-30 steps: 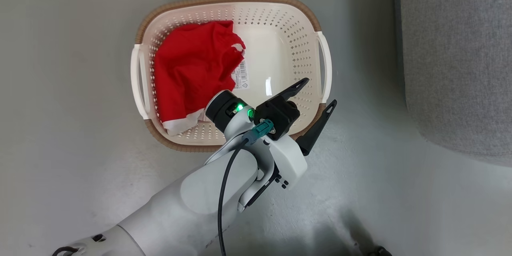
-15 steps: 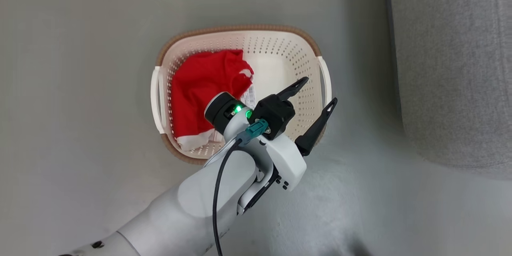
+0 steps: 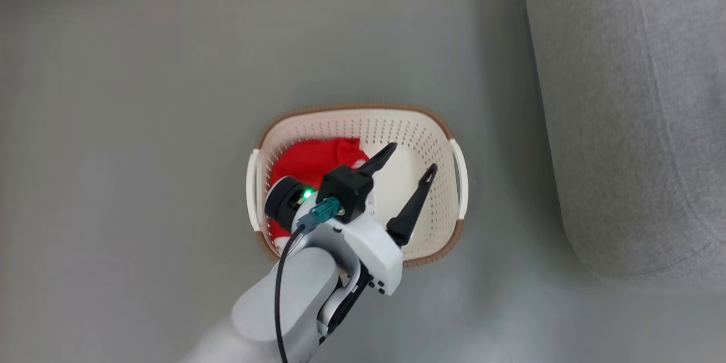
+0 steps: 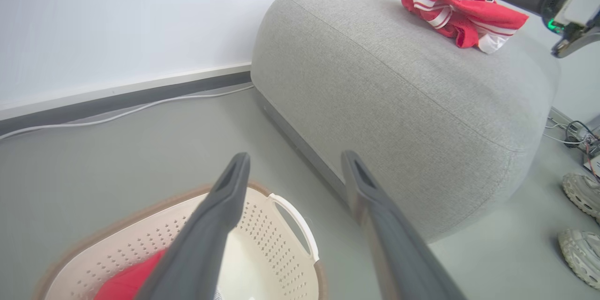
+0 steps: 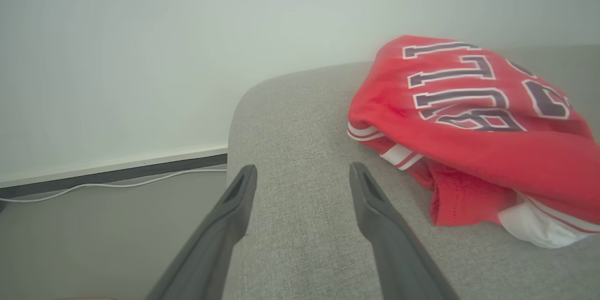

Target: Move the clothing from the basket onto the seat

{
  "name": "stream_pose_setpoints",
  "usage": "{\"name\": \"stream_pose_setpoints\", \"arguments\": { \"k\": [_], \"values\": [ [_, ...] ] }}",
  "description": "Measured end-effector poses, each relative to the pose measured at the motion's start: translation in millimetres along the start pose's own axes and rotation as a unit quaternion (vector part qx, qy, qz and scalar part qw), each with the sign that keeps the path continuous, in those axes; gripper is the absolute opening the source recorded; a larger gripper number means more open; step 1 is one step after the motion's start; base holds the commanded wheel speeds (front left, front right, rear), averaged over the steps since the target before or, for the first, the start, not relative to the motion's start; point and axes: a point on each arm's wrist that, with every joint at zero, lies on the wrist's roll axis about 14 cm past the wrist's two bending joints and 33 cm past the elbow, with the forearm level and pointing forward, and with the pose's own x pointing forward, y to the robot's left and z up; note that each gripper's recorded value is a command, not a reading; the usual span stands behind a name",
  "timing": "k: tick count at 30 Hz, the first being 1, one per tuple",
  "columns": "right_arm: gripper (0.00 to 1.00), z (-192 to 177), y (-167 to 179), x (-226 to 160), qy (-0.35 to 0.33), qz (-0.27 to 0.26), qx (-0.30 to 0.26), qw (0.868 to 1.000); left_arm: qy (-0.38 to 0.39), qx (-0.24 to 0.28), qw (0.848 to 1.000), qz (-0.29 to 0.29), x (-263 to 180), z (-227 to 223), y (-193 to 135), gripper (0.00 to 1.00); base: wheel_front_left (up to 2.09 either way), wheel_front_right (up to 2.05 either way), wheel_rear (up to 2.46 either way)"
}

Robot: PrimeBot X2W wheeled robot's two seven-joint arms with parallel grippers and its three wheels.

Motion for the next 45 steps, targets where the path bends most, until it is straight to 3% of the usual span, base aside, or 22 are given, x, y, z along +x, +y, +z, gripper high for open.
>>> {"name": "stream_pose_setpoints", "arguments": {
  "k": [8, 15, 27, 36, 45],
  "values": [
    [1.00, 18.3, 48.9, -31.8, -0.035, 0.061, 0.006, 0.997, -0.040, 0.007, 0.996, 0.077, -40.0, 25.4, 22.1, 1.00, 0.00, 0.00, 0.00],
    [1.00, 37.5, 89.3, -67.6, -0.078, 0.105, 0.022, 0.991, -0.081, 0.017, 0.983, 0.161, -92.6, 42.4, 47.5, 1.00, 0.00, 0.00, 0.00],
    [1.00, 48.1, 137.1, -127.0, -0.127, 0.159, 0.020, 0.979, -0.161, 0.043, 0.942, 0.292, -189.0, 71.4, 86.3, 1.00, 0.00, 0.00, 0.00],
    [1.00, 39.7, 151.3, -153.6, -0.135, 0.171, 0.031, 0.975, -0.184, 0.051, 0.918, 0.349, -238.7, 69.9, 101.0, 1.00, 0.00, 0.00, 0.00],
    [1.00, 21.4, 148.2, -162.0, -0.121, 0.162, 0.029, 0.979, -0.188, 0.059, 0.906, 0.376, -262.8, 63.7, 103.2, 1.00, 0.00, 0.00, 0.00]
  ]
}}
